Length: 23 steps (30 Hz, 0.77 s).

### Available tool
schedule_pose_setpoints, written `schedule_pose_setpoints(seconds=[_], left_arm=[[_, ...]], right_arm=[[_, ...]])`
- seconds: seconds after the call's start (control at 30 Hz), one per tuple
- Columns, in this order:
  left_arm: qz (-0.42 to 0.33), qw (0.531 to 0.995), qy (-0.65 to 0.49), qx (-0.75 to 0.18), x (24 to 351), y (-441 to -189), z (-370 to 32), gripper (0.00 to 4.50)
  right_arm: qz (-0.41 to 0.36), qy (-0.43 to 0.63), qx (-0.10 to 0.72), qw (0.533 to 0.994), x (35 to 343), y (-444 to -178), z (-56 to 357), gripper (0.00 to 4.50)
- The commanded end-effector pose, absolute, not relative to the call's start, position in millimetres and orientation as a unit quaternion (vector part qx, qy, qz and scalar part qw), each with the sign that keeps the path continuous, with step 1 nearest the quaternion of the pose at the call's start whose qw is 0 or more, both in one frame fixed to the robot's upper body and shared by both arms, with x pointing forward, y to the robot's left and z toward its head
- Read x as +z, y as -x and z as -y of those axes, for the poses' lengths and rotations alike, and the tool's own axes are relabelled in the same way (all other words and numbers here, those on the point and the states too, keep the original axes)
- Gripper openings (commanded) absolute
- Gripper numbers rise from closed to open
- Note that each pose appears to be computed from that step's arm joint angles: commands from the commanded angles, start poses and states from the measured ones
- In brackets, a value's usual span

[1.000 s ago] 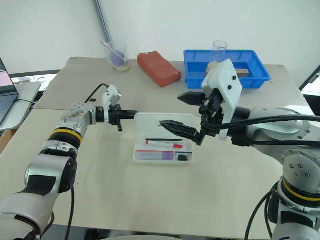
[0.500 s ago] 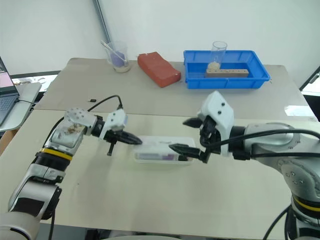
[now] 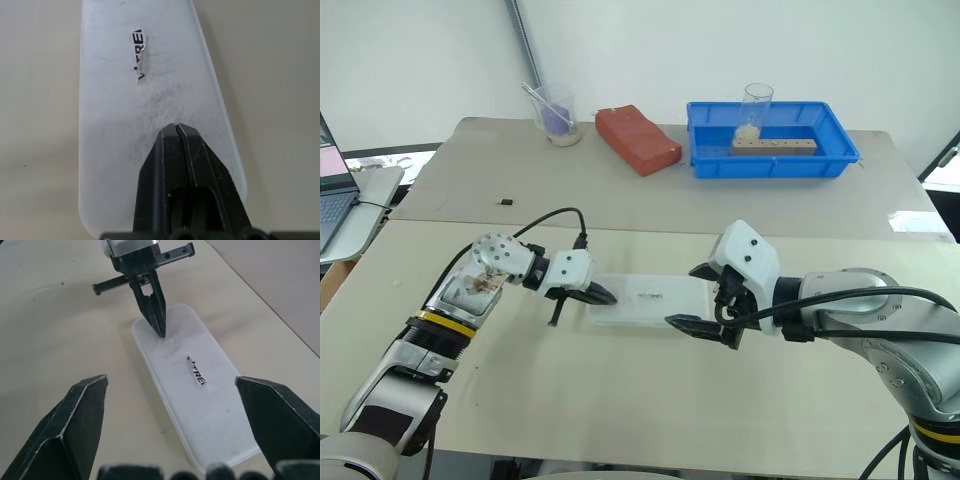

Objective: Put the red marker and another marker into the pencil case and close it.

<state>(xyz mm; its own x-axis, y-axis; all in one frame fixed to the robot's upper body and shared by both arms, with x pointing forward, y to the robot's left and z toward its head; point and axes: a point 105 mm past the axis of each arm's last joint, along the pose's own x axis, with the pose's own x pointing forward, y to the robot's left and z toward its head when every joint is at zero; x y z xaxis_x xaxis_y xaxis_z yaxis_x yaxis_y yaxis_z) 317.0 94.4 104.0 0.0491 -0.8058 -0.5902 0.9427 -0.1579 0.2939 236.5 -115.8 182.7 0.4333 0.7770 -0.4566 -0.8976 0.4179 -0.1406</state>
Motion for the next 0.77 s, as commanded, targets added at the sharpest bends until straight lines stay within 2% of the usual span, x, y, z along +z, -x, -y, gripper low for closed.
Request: schedule_pose_setpoints(seconds=[0.03,0.07,0.1,0.13,0.23,0.33,0.4,0.53,0.77], left_arm=[[-0.08,0.718,-0.278,-0.633,143,-331,-113,0.07],[-0.068,0.745,-0.253,-0.613,157,-335,-120,0.07],[-0.061,0.768,-0.234,-0.593,167,-337,-128,0.56],[-0.057,0.782,-0.222,-0.579,173,-338,-133,0.82],[-0.074,0.815,-0.212,-0.535,179,-331,-165,2.16],[-0.103,0.838,-0.215,-0.492,174,-317,-194,3.7],[-0.119,0.847,-0.219,-0.47,171,-307,-210,4.48],[-0.125,0.864,-0.249,-0.419,171,-301,-225,4.48],[-0.125,0.875,-0.242,-0.4,170,-300,-226,4.48]], right_arm=[[-0.143,0.196,0.484,0.841,190,-242,129,4.5],[-0.146,0.197,0.472,0.847,189,-245,137,4.5],[-0.148,0.199,0.463,0.851,187,-248,143,4.5],[-0.15,0.201,0.457,0.853,186,-249,148,4.5],[-0.172,0.216,0.431,0.859,176,-255,171,4.5],[-0.176,0.222,0.403,0.87,171,-266,191,4.5],[-0.17,0.222,0.393,0.876,173,-272,199,4.5],[-0.161,0.217,0.393,0.879,179,-277,203,4.5],[-0.163,0.221,0.386,0.881,175,-284,207,4.5]])
